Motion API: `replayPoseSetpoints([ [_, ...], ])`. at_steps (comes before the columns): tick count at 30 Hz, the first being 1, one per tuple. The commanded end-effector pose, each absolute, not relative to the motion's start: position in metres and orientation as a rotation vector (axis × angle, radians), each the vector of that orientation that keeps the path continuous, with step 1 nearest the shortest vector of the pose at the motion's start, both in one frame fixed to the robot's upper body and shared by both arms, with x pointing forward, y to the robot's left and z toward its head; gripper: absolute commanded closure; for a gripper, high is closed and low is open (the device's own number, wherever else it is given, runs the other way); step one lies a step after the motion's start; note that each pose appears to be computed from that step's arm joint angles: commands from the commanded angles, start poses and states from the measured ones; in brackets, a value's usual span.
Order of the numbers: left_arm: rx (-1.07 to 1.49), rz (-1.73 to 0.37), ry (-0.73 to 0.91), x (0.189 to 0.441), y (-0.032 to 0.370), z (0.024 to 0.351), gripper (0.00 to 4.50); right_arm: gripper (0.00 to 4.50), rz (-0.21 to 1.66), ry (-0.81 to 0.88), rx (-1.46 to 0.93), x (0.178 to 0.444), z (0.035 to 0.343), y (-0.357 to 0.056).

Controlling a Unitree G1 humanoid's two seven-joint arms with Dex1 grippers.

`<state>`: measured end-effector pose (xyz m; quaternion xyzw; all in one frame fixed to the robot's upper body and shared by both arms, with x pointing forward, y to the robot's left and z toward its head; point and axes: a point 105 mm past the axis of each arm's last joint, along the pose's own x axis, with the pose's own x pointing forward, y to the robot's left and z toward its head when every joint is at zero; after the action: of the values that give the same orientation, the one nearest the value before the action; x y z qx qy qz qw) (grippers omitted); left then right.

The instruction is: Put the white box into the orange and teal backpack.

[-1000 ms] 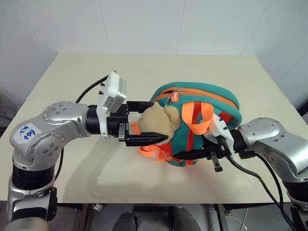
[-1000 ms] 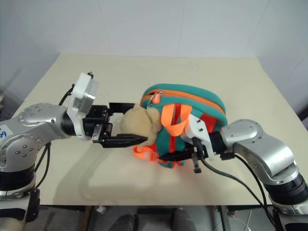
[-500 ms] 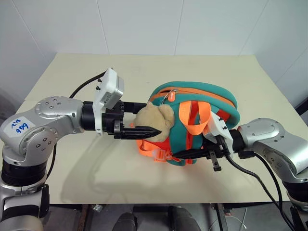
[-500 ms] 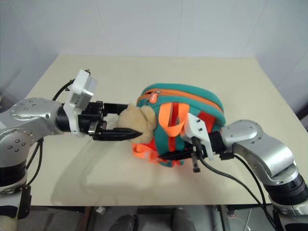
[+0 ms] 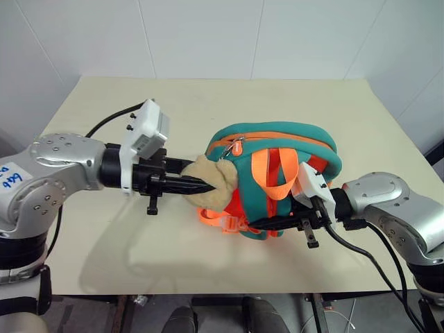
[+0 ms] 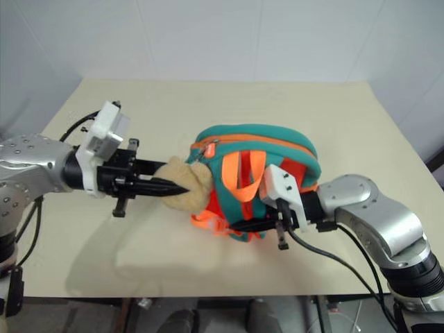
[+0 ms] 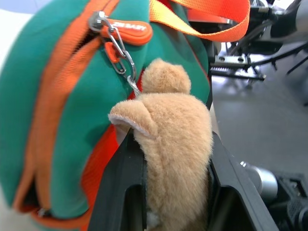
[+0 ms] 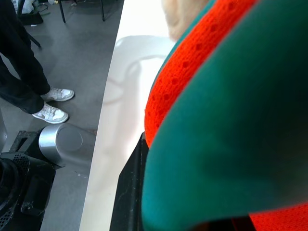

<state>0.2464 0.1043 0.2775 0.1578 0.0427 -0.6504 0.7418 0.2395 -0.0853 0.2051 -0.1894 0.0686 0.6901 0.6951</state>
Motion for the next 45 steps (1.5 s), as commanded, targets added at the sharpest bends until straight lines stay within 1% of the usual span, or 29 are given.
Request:
replayPoseSetpoints([
  [1,0.431,-1.359,0.016,0.251,0.118,0.301,3.68,3.91,1.537,0.103,-0.456,0.237,0.212,-0.085],
  [7,0.530,-1.280,0.032,0.260,0.143,0.311,3.68,3.91,1.526,0.114,-0.455,0.237,0.210,-0.088],
  [13,0.590,-1.215,0.103,0.274,0.169,0.305,3.68,3.91,1.513,0.127,-0.451,0.237,0.207,-0.091],
  [17,0.585,-1.175,0.201,0.290,0.191,0.286,3.68,3.91,1.500,0.137,-0.443,0.236,0.204,-0.093],
  [27,0.591,-1.144,0.390,0.316,0.224,0.243,3.68,3.91,1.480,0.124,-0.412,0.234,0.205,-0.094],
  [31,0.606,-1.179,0.429,0.325,0.222,0.228,3.68,3.91,1.476,0.123,-0.412,0.235,0.205,-0.094],
  [38,0.648,-1.250,0.458,0.339,0.209,0.213,3.68,3.91,1.472,0.122,-0.415,0.236,0.205,-0.095],
  [45,0.667,-1.337,0.490,0.353,0.186,0.194,3.68,3.91,1.470,0.119,-0.414,0.236,0.205,-0.094],
])
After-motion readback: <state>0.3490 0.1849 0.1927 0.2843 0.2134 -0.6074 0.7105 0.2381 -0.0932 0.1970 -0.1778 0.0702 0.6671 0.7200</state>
